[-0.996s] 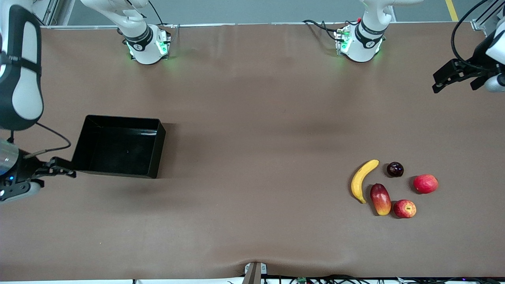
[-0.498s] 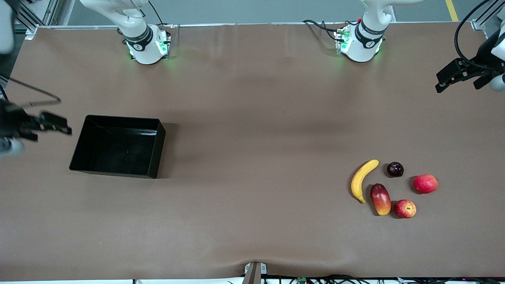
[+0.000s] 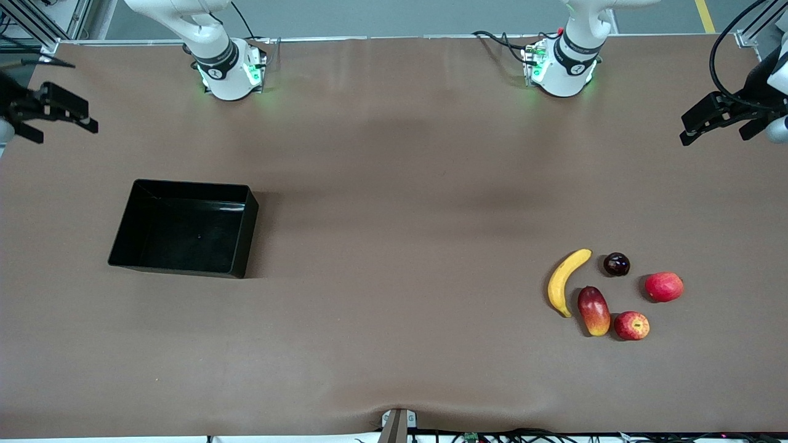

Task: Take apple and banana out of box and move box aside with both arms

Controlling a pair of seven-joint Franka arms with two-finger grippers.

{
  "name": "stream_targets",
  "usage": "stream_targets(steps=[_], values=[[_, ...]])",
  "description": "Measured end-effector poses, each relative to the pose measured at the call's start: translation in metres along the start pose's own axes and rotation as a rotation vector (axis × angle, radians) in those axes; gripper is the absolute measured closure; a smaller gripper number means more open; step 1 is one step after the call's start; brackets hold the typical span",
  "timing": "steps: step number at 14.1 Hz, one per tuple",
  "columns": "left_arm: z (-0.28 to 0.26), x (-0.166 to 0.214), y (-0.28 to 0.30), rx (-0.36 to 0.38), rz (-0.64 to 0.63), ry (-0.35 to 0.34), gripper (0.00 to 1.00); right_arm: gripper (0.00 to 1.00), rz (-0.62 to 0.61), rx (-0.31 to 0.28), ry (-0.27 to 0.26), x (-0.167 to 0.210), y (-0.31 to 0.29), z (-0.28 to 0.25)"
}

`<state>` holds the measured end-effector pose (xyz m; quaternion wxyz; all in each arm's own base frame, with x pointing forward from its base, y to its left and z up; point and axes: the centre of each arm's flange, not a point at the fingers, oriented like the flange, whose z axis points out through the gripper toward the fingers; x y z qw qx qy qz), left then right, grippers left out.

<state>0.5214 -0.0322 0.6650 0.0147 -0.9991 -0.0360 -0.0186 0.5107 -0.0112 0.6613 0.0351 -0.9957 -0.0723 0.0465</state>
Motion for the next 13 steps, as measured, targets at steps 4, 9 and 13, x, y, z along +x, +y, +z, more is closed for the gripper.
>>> stream_targets(steps=[4,9,13], values=[[-0.001,0.0,0.0,-0.001,0.001,0.005,0.0,0.0,0.032,-0.015,0.037,-0.006,0.016,0.009],[-0.004,0.001,-0.001,-0.002,-0.001,0.017,0.0,0.0,0.05,-0.04,0.064,-0.003,0.026,0.001],[-0.004,0.0,0.004,-0.002,0.008,0.017,0.0,0.0,0.047,-0.043,0.059,0.003,0.026,0.003]])
